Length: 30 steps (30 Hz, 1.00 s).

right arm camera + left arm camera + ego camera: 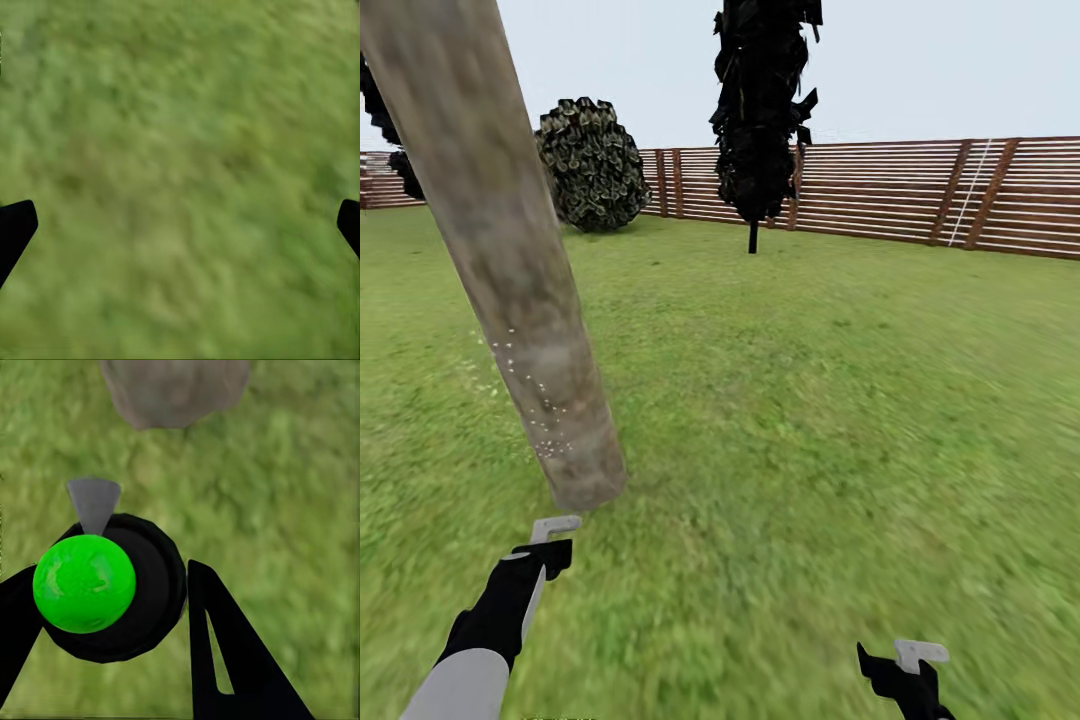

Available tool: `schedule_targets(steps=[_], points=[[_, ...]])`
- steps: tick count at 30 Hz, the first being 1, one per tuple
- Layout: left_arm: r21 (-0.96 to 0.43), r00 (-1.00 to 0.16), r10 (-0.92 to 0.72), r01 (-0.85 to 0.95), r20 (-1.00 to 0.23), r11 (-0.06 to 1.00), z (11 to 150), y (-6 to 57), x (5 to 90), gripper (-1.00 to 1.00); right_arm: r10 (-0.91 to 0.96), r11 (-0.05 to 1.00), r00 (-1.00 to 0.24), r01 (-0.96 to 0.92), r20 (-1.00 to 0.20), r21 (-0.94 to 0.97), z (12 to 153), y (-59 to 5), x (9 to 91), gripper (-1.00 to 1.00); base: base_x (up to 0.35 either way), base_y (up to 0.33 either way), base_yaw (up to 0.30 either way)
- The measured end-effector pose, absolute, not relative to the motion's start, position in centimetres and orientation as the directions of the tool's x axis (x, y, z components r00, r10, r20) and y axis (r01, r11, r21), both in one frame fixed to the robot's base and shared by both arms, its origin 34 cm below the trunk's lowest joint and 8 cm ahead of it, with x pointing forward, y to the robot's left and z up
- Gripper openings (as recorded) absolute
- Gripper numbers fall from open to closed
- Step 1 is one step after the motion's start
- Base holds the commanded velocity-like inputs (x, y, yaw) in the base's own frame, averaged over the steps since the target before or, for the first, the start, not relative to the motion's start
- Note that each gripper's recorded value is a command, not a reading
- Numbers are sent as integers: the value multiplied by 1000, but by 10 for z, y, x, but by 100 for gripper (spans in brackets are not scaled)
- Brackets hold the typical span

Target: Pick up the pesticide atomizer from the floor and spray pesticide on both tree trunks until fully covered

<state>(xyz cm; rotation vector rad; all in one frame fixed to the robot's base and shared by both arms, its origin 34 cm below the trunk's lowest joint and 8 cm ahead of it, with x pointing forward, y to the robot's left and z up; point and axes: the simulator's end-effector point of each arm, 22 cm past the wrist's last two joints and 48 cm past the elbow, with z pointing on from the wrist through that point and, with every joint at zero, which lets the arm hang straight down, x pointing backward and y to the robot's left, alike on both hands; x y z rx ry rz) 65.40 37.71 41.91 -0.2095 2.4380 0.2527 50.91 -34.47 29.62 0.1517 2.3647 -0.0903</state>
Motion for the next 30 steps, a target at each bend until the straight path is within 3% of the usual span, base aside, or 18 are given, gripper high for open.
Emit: schedule_targets(steps=[9, 19, 30], points=[[127, -764, -85, -215, -640, 968, 419, 377, 654, -100, 82, 991, -711, 135, -698, -21, 296, -345, 509, 100, 88, -275, 270], [128, -764, -86, -216, -639, 968, 419, 378, 654, -100, 82, 991, -711, 135, -698, -21, 296, -345, 509, 100, 122, -272, 34], [129, -763, -86, -218, -640, 967, 420, 380, 654, -100, 85, 990, -711, 139, -699, -21, 296, -345, 509, 100, 158, -260, 205]])
